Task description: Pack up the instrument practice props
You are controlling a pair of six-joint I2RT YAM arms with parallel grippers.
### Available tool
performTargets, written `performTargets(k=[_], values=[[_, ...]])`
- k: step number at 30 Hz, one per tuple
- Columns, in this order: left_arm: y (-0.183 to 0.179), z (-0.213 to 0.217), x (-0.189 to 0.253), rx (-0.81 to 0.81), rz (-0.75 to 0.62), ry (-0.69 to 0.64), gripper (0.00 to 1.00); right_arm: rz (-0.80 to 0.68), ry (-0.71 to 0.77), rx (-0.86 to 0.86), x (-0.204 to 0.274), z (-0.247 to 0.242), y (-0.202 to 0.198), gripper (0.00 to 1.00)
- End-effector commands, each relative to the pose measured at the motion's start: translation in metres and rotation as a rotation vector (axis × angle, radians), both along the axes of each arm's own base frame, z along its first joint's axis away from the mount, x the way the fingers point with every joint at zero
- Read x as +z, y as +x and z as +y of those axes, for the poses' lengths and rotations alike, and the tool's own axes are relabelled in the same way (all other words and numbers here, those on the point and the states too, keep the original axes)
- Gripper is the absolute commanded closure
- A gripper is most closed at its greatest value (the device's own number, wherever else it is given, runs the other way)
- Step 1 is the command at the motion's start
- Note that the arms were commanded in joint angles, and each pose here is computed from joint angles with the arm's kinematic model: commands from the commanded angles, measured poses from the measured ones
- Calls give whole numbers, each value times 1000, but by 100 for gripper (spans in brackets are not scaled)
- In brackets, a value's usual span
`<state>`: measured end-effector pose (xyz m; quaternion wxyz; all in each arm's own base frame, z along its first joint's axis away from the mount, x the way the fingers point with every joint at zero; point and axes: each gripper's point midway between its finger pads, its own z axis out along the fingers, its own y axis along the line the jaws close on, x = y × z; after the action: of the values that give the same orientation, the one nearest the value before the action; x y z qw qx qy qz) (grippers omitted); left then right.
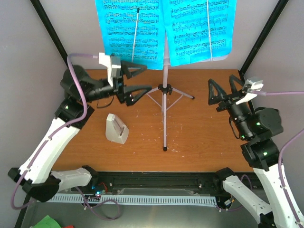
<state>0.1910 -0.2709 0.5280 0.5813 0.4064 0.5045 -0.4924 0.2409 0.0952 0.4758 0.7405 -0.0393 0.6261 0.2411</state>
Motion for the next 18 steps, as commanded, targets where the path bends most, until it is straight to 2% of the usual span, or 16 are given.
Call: performTargets(k=[1, 5, 9, 18], values=[[35, -14, 29, 51, 109, -41, 13, -28, -45, 171, 33, 28, -12, 3], [59, -26, 49, 51, 178, -94, 16, -26, -75, 300, 51, 51, -13, 8], [78, -39, 54, 55, 226, -112, 22, -21, -85, 308, 61, 55, -8, 9], [107, -56, 58, 169, 225, -138, 29, -11, -96, 341, 73, 64, 3, 8]])
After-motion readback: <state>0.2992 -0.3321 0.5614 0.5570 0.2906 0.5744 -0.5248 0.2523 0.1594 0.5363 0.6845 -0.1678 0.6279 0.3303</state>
